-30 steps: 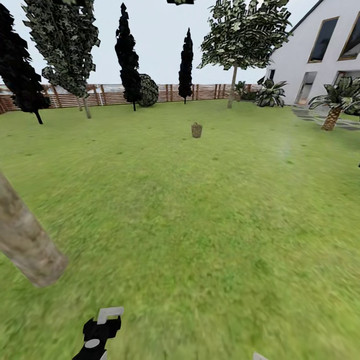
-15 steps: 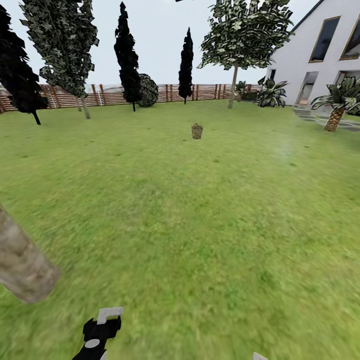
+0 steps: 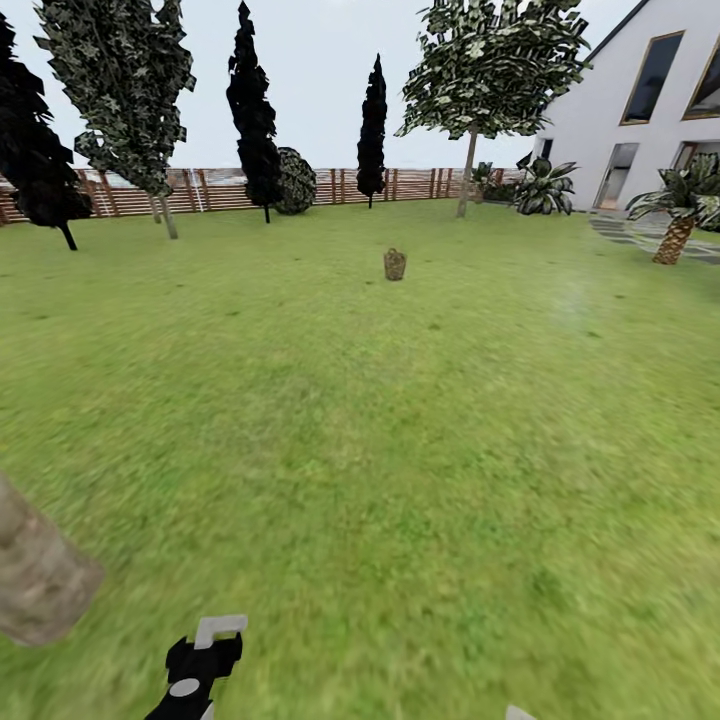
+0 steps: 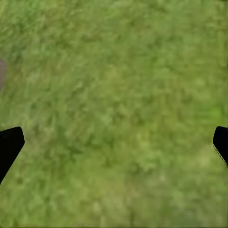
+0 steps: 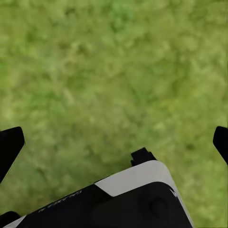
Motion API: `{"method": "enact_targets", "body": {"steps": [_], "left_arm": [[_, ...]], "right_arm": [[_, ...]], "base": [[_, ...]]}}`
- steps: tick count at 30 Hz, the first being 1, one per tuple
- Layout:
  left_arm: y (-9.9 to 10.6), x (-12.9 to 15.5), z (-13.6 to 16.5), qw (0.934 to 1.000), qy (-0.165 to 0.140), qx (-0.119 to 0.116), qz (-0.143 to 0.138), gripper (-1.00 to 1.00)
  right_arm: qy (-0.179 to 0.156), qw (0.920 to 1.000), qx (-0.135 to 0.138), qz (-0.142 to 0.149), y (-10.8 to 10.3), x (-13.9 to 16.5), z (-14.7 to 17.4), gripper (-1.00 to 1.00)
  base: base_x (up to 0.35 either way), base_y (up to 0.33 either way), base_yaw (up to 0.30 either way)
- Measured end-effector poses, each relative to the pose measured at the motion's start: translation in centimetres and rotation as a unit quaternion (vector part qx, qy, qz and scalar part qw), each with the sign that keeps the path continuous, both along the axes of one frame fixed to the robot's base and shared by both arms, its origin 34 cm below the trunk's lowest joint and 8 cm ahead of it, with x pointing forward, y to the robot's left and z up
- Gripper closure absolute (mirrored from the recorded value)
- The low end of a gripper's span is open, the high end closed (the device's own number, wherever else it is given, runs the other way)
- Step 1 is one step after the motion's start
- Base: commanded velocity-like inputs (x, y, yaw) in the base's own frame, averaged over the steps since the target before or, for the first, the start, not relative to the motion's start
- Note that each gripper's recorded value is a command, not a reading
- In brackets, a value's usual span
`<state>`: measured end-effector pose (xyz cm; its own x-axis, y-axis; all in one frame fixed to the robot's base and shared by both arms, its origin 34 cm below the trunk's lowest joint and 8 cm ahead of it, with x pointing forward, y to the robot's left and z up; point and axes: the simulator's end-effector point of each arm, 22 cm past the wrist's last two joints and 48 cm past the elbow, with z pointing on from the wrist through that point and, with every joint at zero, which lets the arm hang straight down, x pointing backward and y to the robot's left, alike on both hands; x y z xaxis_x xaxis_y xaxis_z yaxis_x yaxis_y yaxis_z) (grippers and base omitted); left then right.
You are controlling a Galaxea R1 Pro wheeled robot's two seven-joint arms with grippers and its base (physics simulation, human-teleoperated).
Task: Take the three Easter eggs out of the wicker basket on the lawn in the garden, then place them on the lawn next to a single tree (choose any tree) so that all three eggs are next to the same tree and none are left in the basket.
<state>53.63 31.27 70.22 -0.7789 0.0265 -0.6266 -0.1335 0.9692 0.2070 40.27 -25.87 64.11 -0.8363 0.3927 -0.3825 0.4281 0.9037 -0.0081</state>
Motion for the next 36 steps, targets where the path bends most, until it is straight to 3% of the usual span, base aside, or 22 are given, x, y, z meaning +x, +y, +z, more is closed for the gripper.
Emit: {"method": "enact_targets", "body": {"steps": [36], "left_arm": [[-1.3, -0.1, -0.2, 1.0, 0.004, -0.008, -0.003, -1.0]], "right_arm": [[-0.002, 1.0, -0.006, 0.0, -0.1, -0.6, -0.2, -1.0]], "base": [[0.33, 0.0, 0.0]]}}
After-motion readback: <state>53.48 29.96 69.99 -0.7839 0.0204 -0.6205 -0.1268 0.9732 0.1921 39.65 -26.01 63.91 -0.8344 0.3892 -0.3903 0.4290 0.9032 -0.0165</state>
